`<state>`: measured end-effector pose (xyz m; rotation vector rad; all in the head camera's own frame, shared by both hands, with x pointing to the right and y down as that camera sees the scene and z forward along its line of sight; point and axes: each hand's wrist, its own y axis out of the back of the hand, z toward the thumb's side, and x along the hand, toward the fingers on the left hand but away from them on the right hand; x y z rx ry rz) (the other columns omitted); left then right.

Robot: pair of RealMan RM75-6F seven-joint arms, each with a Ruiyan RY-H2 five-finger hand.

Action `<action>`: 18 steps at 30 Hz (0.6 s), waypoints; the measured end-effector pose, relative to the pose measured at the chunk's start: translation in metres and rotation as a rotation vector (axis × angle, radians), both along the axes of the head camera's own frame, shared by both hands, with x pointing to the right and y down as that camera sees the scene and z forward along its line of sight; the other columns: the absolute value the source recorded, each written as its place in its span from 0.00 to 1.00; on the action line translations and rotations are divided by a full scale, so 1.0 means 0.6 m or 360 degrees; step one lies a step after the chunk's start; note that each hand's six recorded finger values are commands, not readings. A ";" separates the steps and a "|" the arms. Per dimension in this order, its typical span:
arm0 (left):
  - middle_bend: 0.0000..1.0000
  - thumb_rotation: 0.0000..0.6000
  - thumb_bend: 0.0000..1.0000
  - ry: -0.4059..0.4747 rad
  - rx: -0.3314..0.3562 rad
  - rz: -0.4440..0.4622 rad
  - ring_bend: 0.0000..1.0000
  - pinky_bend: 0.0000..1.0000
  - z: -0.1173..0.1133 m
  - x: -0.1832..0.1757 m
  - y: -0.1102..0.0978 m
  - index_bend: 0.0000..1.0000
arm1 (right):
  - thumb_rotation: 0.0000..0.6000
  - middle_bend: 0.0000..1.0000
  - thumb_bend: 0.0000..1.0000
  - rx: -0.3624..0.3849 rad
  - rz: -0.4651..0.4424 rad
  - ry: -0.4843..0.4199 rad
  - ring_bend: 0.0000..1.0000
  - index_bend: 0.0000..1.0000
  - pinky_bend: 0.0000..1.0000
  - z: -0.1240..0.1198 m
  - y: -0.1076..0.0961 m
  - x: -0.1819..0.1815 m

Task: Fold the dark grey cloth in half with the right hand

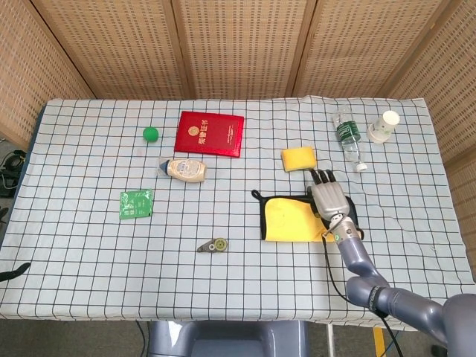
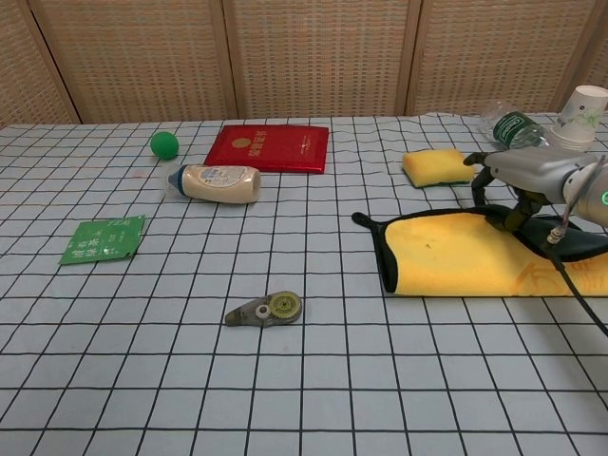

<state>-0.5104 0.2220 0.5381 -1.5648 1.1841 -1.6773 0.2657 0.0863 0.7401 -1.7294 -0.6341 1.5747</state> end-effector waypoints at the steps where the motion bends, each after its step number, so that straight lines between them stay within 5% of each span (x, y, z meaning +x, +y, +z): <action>1: 0.00 1.00 0.00 0.0000 -0.0001 0.0001 0.00 0.00 0.000 0.000 0.000 0.00 | 1.00 0.05 0.66 0.0000 0.0002 0.0000 0.00 0.67 0.00 0.001 0.000 -0.001; 4: 0.00 1.00 0.00 0.0000 -0.0001 0.0004 0.00 0.00 0.000 0.001 0.000 0.00 | 1.00 0.04 0.66 0.0002 -0.0002 0.0007 0.00 0.65 0.00 0.002 -0.001 -0.002; 6: 0.00 1.00 0.00 0.0000 -0.0001 0.0004 0.00 0.00 0.000 0.001 0.000 0.00 | 1.00 0.02 0.58 0.0004 -0.0007 0.0018 0.00 0.51 0.00 0.003 -0.001 -0.003; 9: 0.00 1.00 0.00 -0.0002 -0.0003 0.0001 0.00 0.00 0.000 0.001 0.000 0.00 | 1.00 0.00 0.26 -0.0003 -0.0011 0.0034 0.00 0.19 0.00 0.005 0.000 -0.001; 12: 0.00 1.00 0.00 -0.0002 -0.0003 0.0002 0.00 0.00 0.001 0.000 0.000 0.00 | 1.00 0.00 0.02 -0.0012 -0.0009 0.0029 0.00 0.06 0.00 0.005 0.001 -0.001; 18: 0.00 1.00 0.00 -0.0002 -0.0001 0.0000 0.00 0.00 0.000 0.000 0.000 0.00 | 1.00 0.00 0.00 0.0046 -0.0014 -0.0045 0.00 0.04 0.00 -0.016 -0.004 -0.010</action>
